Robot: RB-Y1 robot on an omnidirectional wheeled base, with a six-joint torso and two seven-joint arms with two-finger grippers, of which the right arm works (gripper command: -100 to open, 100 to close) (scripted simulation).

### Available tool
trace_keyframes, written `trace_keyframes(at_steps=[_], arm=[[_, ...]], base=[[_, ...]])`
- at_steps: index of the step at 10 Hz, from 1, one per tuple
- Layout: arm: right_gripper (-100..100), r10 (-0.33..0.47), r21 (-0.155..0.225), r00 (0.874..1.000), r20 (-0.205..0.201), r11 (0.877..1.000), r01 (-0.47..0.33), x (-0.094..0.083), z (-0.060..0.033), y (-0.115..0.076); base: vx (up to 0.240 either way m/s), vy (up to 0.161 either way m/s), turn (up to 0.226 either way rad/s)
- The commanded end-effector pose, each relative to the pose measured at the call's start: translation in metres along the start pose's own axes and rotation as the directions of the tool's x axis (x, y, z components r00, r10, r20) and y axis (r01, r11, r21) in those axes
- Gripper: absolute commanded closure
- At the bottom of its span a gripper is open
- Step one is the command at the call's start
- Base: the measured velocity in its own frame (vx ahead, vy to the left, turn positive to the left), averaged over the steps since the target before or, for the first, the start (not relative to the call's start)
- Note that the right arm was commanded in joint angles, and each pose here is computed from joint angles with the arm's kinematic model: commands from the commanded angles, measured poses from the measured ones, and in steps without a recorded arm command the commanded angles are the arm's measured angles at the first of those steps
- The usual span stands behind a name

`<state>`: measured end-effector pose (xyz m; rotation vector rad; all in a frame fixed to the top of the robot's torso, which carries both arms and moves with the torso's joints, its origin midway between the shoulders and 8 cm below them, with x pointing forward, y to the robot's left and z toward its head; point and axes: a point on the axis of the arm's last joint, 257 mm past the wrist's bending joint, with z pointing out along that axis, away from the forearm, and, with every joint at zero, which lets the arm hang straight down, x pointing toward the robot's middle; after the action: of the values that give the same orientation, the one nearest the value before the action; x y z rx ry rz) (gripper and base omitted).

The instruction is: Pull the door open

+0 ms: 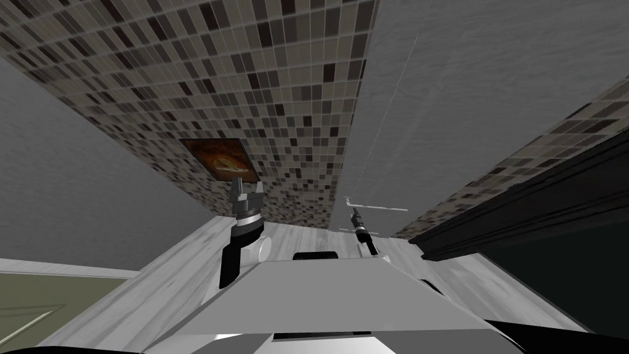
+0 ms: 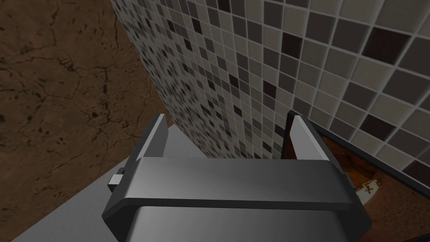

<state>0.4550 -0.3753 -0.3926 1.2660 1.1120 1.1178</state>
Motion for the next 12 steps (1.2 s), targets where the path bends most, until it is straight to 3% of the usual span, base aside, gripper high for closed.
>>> trace_keyframes(at_steps=[1,2,3,4,6,7,9,10,12], arm=[[-100,0.002,-0.001,1.000,0.026,1.000,-0.002,-0.025,-0.0095,-0.001],[-100,0.002,-0.001,1.000,0.026,1.000,-0.002,-0.025,-0.0095,-0.001],[-100,0.002,-0.002,0.999,0.048,1.000,-0.002,-0.045,-0.0176,-0.001],[-100,0.002,-0.002,0.999,0.054,1.000,-0.002,-0.051,-0.0200,-0.001],[-100,0.002,-0.002,0.999,0.054,1.000,-0.002,-0.051,-0.0200,-0.001],[-100,0.002,-0.003,0.998,0.070,1.000,-0.001,-0.066,-0.0266,0.000],[-100,0.001,-0.002,0.998,0.068,1.000,-0.001,-0.063,-0.0264,0.000],[100,0.001,-0.002,0.998,0.068,1.000,-0.001,-0.063,-0.0264,0.000],[100,0.001,-0.002,0.998,0.068,1.000,-0.001,-0.063,-0.0264,0.000]], base=[[0.174,0.041,0.150],[0.121,0.003,0.067],[0.140,-0.004,0.166],[0.170,0.009,0.120],[0.069,0.000,-0.003],[0.113,-0.016,0.126],[0.088,-0.015,0.030],[-0.007,0.001,-0.001],[-0.014,0.002,0.001]])
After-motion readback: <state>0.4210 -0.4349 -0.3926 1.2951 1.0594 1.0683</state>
